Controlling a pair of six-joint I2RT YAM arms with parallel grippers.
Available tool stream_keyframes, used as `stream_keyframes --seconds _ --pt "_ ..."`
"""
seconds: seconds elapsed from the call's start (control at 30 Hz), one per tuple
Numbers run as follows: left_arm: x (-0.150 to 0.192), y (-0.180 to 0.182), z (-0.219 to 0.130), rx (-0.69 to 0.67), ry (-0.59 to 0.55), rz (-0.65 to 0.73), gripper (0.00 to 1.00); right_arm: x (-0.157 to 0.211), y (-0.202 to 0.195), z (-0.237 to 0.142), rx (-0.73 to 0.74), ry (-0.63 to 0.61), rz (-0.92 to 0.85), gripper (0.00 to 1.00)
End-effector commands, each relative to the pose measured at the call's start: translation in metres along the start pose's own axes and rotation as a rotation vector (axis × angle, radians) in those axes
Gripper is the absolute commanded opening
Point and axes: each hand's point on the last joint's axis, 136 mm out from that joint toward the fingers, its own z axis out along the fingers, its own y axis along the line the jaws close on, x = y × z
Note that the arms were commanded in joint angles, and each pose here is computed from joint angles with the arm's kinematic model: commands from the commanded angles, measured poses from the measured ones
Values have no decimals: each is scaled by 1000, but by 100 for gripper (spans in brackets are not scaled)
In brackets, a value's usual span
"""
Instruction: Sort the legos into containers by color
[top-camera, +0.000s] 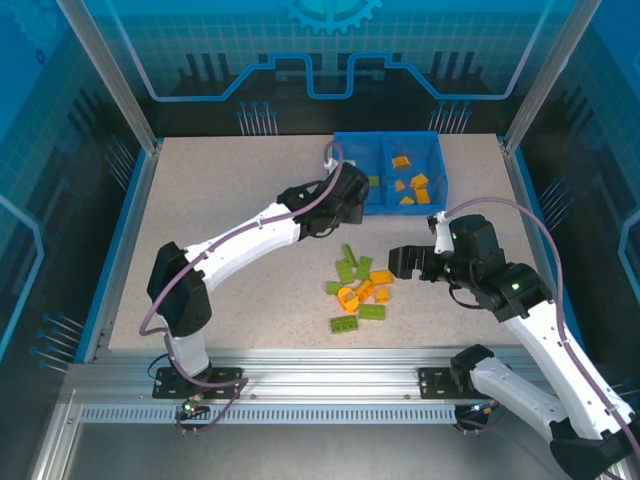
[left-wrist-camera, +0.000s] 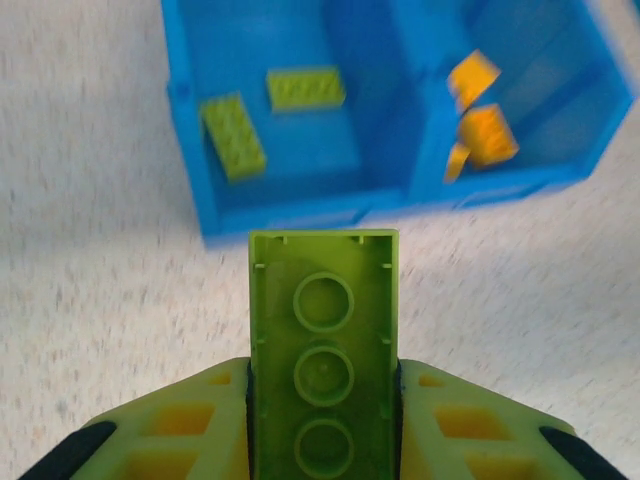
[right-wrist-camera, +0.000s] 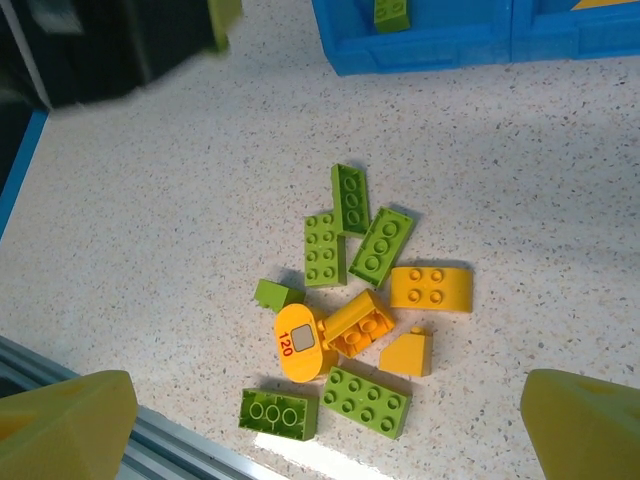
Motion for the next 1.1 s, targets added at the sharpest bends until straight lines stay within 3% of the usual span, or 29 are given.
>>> stream_keyframes --seconds 0.0,0.2,0.37,0.57,0.83,1.07 --pt "-21 11 31 -79 -24 79 27 -11 11 -11 -30 -45 -11 100" --pt "-69 11 98 -85 -43 53 26 -8 9 -18 -22 -53 -8 100" --pt "-89 5 146 -54 -89 84 27 -6 6 -25 -13 -67 -10 100" --pt "-97 -1 171 -30 -159 127 43 -5 6 -28 -16 -70 -6 100" --pt "-118 -5 133 -15 -187 92 47 -4 6 -25 -18 -66 0 100" --pt "-116 -27 28 105 -211 74 43 -1 1 -11 3 -37 6 100"
